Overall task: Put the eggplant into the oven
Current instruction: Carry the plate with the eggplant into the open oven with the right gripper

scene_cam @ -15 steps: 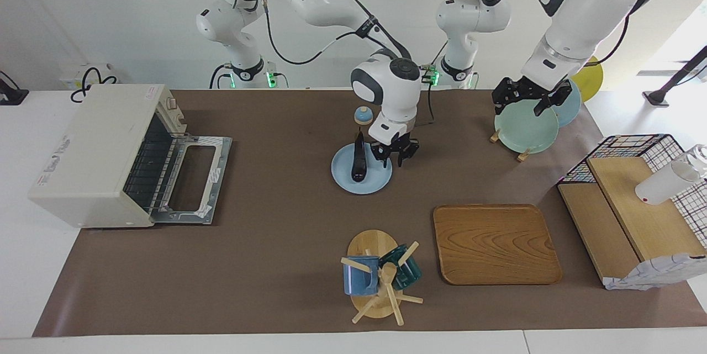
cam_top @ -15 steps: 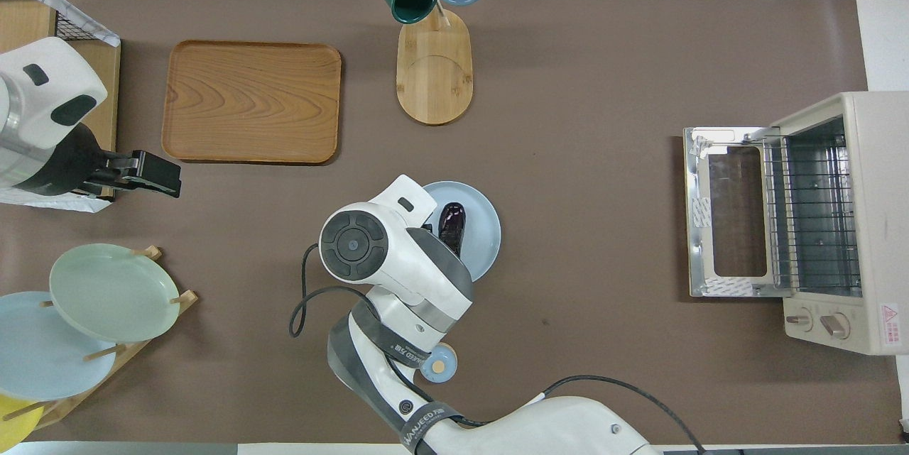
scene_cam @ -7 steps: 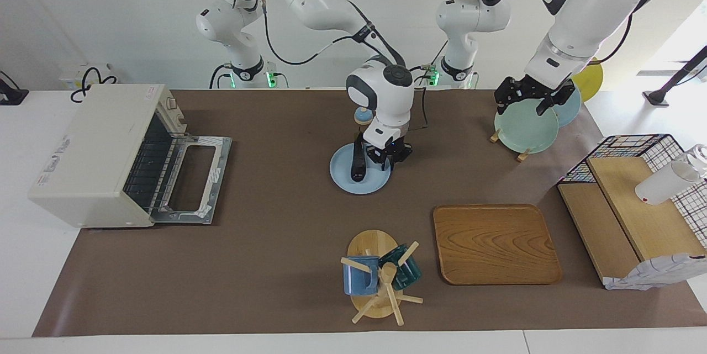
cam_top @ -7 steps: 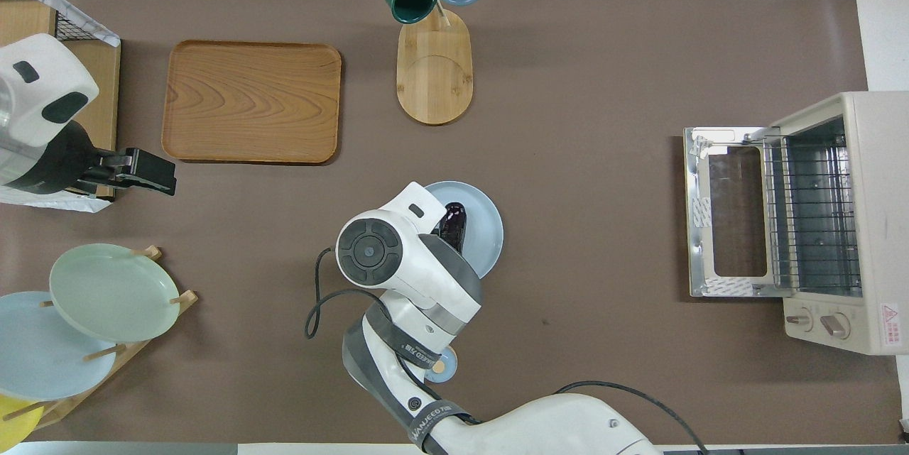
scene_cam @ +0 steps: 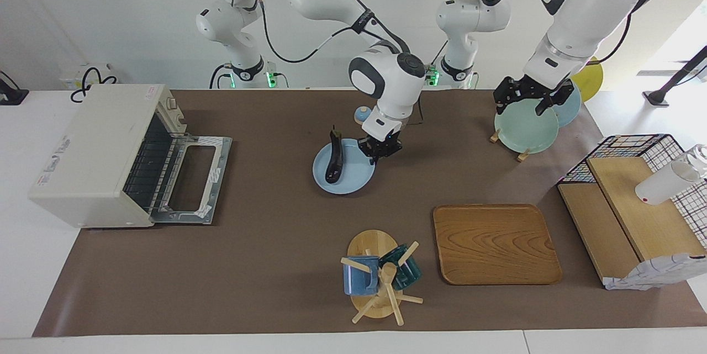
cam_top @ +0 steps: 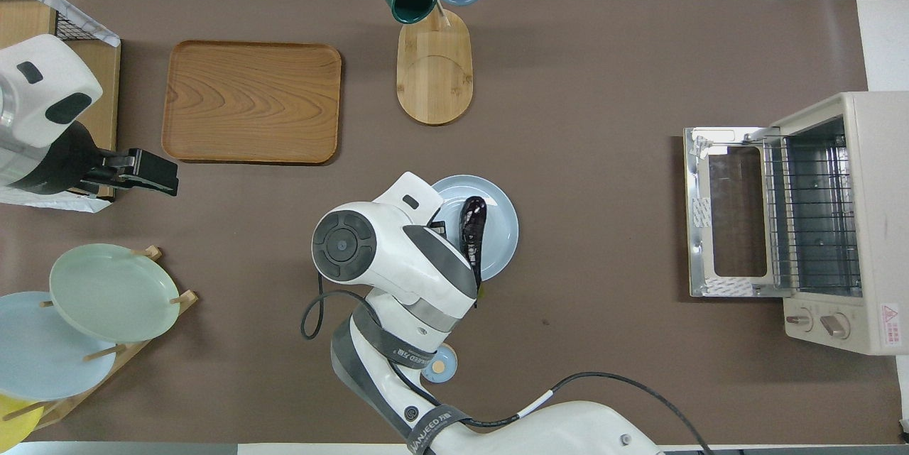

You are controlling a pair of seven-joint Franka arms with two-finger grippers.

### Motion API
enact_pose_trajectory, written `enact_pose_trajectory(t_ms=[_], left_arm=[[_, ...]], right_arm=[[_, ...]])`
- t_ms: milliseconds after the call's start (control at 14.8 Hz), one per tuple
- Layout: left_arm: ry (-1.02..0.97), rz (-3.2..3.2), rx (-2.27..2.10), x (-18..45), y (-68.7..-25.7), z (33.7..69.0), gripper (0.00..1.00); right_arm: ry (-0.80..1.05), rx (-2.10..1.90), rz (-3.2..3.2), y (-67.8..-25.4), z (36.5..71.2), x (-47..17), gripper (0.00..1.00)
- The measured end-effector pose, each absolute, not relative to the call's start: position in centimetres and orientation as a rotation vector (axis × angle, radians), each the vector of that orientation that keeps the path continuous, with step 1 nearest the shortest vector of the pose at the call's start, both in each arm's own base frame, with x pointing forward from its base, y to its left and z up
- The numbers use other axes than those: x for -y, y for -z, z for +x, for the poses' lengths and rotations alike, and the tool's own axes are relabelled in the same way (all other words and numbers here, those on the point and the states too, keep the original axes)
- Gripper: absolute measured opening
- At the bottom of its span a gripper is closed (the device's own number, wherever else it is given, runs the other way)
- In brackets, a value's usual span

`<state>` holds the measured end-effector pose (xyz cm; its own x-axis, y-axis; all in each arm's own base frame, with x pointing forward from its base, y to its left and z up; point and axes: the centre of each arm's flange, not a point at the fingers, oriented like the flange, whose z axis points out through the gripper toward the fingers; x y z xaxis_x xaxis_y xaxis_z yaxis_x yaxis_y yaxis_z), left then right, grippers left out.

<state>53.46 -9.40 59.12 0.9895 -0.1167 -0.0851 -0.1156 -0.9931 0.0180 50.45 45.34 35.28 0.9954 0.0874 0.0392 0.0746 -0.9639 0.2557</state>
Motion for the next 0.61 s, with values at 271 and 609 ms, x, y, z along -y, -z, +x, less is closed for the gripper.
enact_pose_trajectory(t_ms=[271,609], left_arm=[[0.134,3.12,0.181,9.4,-59.1,53.5,1.0],[0.135,3.12,0.182,9.4,-59.1,53.5,1.0]], right_arm=[[0.014,-0.144,2.764,-39.3,54.9,-35.1,0.03],[0.134,-0.114,2.799,-42.3,57.7,-14.7,0.03]])
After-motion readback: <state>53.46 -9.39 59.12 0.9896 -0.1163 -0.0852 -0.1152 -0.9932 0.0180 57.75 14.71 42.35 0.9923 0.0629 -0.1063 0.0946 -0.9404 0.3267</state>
